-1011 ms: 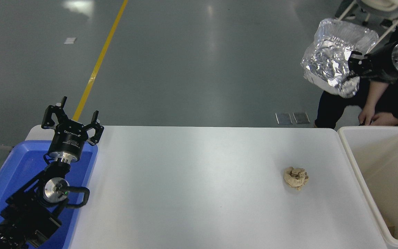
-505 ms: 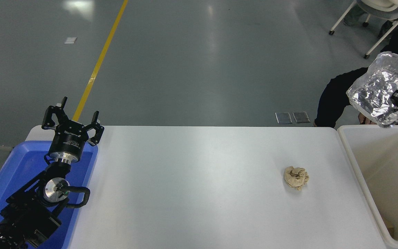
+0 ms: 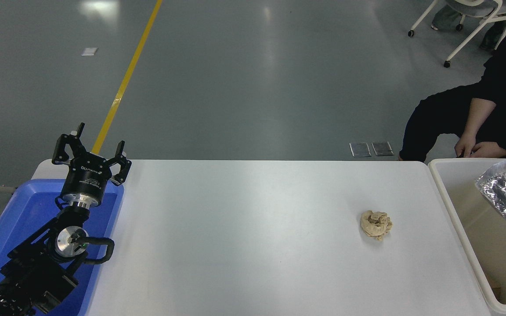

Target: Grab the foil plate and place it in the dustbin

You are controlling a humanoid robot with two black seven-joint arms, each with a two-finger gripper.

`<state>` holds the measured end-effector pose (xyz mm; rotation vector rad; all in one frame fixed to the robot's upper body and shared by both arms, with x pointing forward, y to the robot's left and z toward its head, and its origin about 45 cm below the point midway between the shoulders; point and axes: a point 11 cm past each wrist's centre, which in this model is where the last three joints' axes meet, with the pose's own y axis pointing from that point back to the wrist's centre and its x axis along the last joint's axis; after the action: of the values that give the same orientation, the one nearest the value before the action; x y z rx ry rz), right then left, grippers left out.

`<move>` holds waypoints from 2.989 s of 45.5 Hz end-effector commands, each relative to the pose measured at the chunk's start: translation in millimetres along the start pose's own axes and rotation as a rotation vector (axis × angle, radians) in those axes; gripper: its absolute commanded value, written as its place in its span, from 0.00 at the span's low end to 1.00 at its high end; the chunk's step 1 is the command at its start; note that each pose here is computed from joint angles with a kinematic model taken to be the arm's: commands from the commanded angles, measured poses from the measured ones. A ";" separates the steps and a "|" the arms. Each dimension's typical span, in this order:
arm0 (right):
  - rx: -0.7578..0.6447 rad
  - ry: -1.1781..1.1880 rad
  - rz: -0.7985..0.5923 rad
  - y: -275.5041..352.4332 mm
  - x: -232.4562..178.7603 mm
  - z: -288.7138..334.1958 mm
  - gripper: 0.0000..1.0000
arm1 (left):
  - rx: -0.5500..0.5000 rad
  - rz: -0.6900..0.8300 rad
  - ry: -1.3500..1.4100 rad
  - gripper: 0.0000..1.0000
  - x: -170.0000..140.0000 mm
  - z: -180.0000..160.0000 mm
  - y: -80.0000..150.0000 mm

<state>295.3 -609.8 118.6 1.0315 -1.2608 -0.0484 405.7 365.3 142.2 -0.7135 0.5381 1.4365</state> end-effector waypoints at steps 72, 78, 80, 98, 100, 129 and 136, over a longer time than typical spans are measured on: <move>0.635 0.494 -0.189 209.7 31.6 -383.0 1.00 | 0.005 -0.005 0.000 0.98 -1.2 -0.7 -0.6; 0.640 0.597 -0.374 252.2 11.9 -381.7 1.00 | 0.003 -0.003 -0.001 0.98 -0.7 -0.5 -0.4; 0.636 0.623 -0.419 261.5 7.5 -378.6 1.00 | 0.003 -0.003 -0.001 0.98 -0.7 -0.5 -0.4; 0.593 0.755 -0.760 339.7 1.0 -323.0 1.00 | 0.000 -0.002 -0.001 0.98 -0.5 0.0 -0.5; 0.595 0.754 -0.771 342.1 0.4 -319.2 1.00 | 0.001 0.000 -0.001 0.98 0.0 -0.3 0.1; 0.441 0.824 -0.789 356.1 0.0 -271.9 1.00 | 0.000 0.000 0.000 0.98 0.1 -0.2 0.1; 0.407 0.846 -0.768 353.7 0.6 -272.1 1.00 | 0.001 0.000 -0.001 0.98 0.0 -0.3 0.1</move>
<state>340.9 -236.4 366.2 1.6769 -0.0696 0.0596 405.6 365.0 142.0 -0.7118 0.5382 1.4359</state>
